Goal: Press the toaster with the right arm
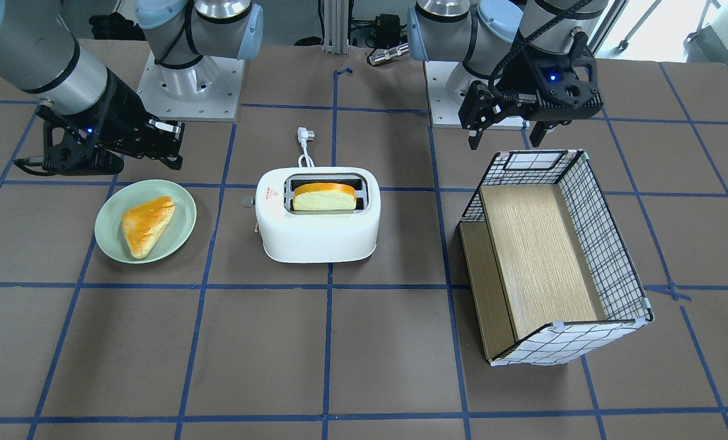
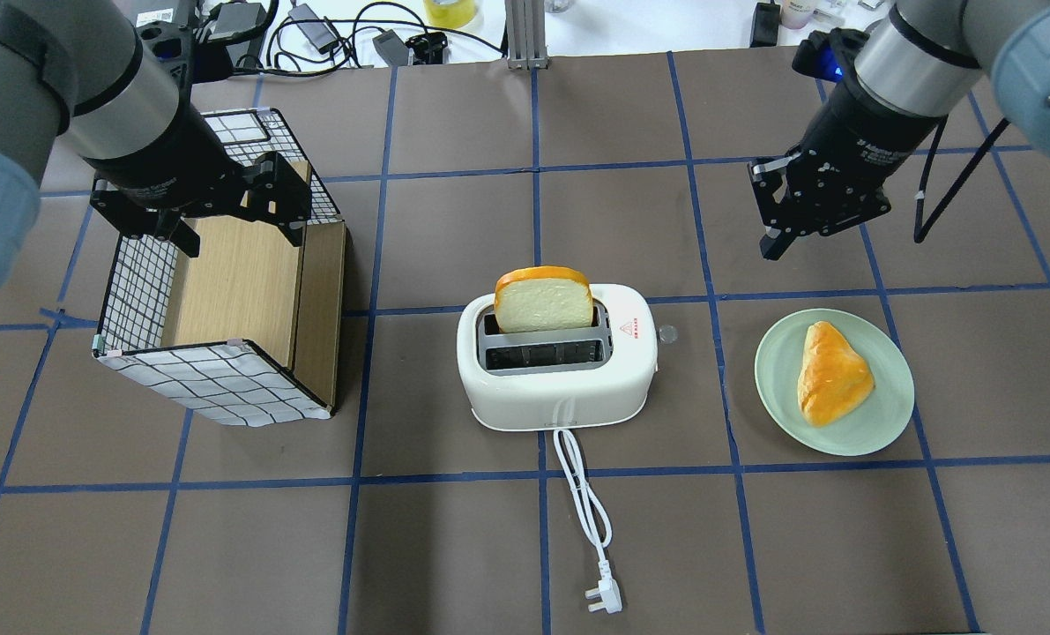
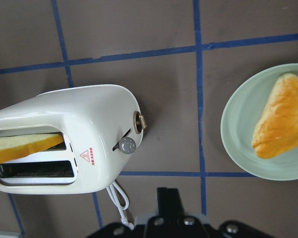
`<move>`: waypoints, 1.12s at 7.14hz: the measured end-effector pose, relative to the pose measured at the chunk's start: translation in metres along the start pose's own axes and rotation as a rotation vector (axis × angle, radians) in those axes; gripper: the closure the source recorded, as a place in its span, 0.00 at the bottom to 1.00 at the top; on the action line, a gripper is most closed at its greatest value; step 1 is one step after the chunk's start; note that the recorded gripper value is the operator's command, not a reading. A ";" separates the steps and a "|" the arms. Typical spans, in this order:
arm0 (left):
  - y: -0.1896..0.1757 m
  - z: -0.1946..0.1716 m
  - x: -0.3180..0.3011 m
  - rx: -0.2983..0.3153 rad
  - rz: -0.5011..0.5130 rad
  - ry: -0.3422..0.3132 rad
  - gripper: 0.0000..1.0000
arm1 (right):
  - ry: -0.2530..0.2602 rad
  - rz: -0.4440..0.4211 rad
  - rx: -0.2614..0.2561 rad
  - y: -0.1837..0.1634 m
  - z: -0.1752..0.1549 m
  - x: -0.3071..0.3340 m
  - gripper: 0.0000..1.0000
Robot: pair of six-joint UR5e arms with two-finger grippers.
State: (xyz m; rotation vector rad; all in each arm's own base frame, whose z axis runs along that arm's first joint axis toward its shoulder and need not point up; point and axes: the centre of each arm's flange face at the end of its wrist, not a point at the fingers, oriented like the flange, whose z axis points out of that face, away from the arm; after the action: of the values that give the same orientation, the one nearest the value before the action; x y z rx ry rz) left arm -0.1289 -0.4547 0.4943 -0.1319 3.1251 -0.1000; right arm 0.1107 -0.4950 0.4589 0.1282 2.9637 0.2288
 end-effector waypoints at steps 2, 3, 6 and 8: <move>0.000 0.000 0.000 0.000 0.000 0.000 0.00 | 0.133 0.007 0.073 0.007 -0.027 -0.026 0.71; 0.000 0.000 0.000 0.000 0.000 0.000 0.00 | 0.149 -0.003 0.134 0.003 -0.035 -0.031 0.17; 0.000 0.000 0.000 0.000 0.000 -0.001 0.00 | 0.151 -0.031 0.279 -0.012 -0.045 -0.036 0.00; 0.000 0.000 0.000 0.000 0.000 -0.001 0.00 | 0.152 -0.033 0.290 -0.013 -0.046 -0.036 0.00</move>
State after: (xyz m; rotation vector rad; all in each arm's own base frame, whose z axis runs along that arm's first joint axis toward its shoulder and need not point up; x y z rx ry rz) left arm -0.1288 -0.4547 0.4943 -0.1319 3.1244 -0.1000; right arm 0.1374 -0.5181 0.5075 0.1017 3.1297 -0.2063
